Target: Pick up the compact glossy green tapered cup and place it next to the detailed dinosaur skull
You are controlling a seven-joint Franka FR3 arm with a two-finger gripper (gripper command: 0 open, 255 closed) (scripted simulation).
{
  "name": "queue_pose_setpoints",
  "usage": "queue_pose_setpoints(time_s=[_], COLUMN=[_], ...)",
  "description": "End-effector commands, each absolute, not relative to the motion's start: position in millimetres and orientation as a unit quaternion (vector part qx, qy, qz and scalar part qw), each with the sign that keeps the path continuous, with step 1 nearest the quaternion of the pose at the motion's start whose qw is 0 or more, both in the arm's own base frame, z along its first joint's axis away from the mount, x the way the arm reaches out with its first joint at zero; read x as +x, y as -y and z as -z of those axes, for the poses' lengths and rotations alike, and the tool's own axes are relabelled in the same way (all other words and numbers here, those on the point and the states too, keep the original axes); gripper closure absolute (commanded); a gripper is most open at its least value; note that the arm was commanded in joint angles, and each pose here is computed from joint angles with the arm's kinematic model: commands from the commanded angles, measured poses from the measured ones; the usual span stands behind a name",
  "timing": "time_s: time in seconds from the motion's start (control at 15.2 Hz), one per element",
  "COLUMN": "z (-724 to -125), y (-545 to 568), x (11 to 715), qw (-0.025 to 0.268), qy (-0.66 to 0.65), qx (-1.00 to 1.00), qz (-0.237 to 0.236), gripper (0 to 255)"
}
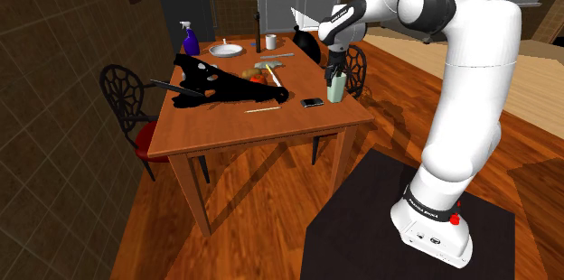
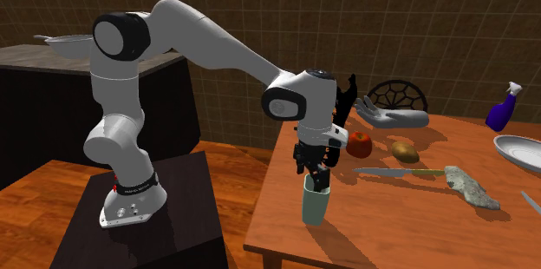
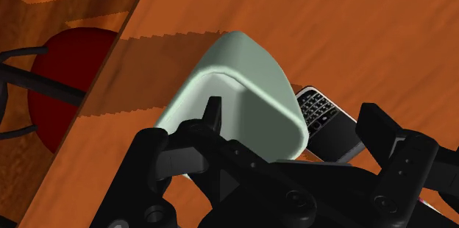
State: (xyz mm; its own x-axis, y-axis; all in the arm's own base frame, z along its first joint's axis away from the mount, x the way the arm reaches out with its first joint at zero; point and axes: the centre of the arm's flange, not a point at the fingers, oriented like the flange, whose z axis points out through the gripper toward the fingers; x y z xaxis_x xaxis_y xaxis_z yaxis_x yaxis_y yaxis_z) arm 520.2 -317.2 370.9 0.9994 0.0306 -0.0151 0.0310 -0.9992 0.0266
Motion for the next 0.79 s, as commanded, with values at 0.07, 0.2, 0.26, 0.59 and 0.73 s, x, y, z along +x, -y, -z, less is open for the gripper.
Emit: queue_pose_setpoints(time_s=[0.07,0.2,0.26,0.59,0.73], z=[-370.8,-370.8,-370.8,-370.8,-370.7], y=[317.1,317.1,317.1,317.1,317.1], x=[520.2,520.2,520.2,520.2,520.2], qw=[0.013,0.013,0.013,0.013,0.013], qy=[-0.015,-0.015,-0.015,-0.015,-0.015], qx=[1.0,1.0,1.0,1.0,1.0], qz=[0.007,0.007,0.007,0.007,0.007], gripper=[0,255,255,255,255])
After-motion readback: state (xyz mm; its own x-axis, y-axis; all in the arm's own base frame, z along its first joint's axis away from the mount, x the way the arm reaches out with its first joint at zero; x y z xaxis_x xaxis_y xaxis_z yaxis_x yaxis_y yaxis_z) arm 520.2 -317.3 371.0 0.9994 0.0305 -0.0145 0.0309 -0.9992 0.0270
